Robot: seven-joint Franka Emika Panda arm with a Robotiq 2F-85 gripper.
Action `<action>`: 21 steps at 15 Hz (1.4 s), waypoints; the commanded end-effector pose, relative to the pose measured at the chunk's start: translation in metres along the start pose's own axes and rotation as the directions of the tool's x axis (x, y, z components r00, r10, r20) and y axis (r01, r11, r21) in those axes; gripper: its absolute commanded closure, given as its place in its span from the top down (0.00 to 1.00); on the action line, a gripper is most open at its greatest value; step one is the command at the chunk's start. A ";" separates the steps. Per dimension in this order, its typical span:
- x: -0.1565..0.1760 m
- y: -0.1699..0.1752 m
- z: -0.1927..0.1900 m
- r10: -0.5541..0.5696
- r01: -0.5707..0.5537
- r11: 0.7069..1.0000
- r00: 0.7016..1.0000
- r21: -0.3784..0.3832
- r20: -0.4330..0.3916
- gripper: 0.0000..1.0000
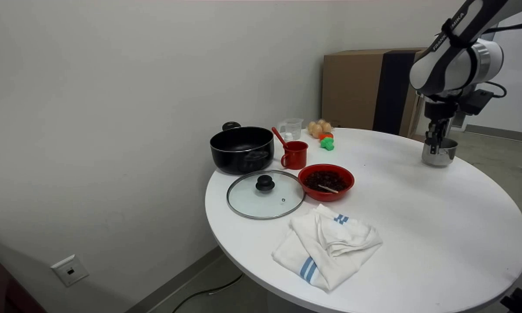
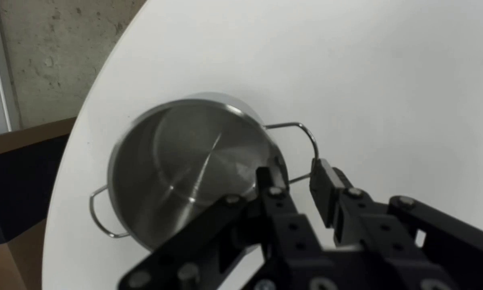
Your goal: Move the silver pot to the right side of the table, use the white and blue towel to wipe the table
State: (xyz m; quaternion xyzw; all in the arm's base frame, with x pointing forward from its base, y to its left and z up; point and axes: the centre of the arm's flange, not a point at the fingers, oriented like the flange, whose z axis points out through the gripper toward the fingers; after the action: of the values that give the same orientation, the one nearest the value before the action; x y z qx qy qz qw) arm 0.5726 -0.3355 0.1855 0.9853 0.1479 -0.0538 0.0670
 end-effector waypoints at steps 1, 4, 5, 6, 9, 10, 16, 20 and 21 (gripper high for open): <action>0.007 0.014 0.014 -0.012 0.012 1.000 1.000 0.008 0.011 0.06; 0.007 0.016 0.017 -0.006 0.006 1.000 1.000 0.005 0.014 0.46; 0.006 0.017 0.017 -0.005 0.005 1.000 1.000 0.001 0.014 0.48; 0.006 0.018 0.017 -0.004 0.004 1.000 1.000 -0.001 0.014 0.54; 0.003 0.014 0.013 -0.004 0.004 1.000 1.000 -0.007 0.012 0.77; 0.003 0.011 0.009 -0.005 0.005 1.000 1.000 -0.009 0.004 0.83; -0.003 -0.025 -0.038 0.024 -0.025 0.999 0.998 -0.024 -0.053 1.00; -0.005 -0.071 -0.081 0.014 -0.019 0.998 0.996 -0.056 -0.093 1.00; -0.002 -0.085 -0.089 0.009 -0.015 0.998 0.995 -0.063 -0.098 1.00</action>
State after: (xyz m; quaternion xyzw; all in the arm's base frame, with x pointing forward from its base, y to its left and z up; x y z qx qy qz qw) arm 0.5782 -0.2902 0.2349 0.9860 0.1461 -0.0130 0.0799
